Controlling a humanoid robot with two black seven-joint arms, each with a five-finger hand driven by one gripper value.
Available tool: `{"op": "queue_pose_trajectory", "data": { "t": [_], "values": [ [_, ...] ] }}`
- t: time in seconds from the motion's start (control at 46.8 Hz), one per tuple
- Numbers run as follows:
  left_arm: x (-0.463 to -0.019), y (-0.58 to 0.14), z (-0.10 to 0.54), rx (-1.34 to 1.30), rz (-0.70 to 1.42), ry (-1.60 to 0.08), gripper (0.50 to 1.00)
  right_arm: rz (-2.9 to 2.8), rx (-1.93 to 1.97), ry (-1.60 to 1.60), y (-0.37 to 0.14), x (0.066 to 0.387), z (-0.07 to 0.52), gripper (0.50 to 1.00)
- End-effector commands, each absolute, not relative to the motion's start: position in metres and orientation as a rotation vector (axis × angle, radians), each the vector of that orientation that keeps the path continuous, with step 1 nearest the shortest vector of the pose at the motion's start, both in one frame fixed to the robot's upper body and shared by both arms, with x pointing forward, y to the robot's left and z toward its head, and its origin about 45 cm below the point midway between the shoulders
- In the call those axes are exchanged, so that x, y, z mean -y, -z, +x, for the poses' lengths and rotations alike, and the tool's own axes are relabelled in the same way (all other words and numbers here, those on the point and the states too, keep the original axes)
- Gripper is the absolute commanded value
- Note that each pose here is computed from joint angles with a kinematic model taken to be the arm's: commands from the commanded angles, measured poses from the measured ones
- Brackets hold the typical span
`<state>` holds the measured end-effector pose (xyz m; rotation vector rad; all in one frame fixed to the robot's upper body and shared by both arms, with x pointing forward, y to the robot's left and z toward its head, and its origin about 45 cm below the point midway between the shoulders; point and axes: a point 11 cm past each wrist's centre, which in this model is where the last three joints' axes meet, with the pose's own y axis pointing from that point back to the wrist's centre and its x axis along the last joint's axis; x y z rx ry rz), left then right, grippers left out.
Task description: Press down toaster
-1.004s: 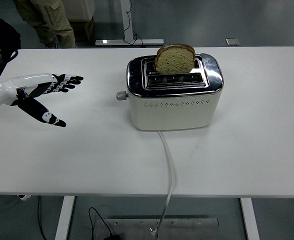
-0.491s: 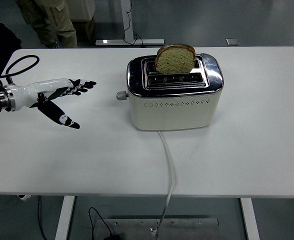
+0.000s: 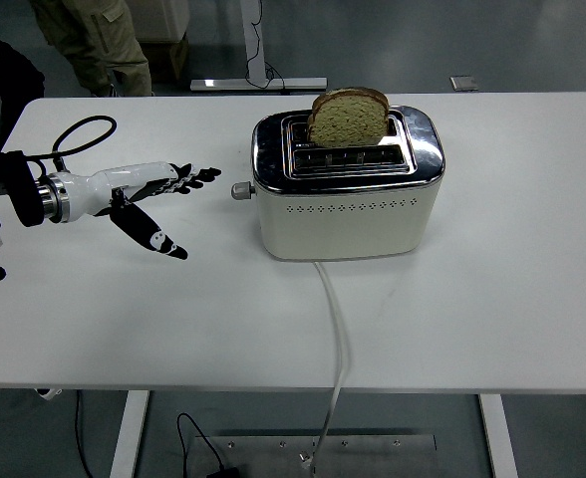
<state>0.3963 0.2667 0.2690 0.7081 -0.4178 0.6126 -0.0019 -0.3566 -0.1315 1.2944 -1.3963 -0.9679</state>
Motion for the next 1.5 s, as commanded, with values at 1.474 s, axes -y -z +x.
{"op": "queue_pose_trajectory", "data": {
  "t": [1.474],
  "values": [
    [-0.254,-0.29,0.398,0.525,0.823,-0.477,1.0,1.292,1.396,0.966,0.131,0.357,-0.002,0.998]
  ]
}}
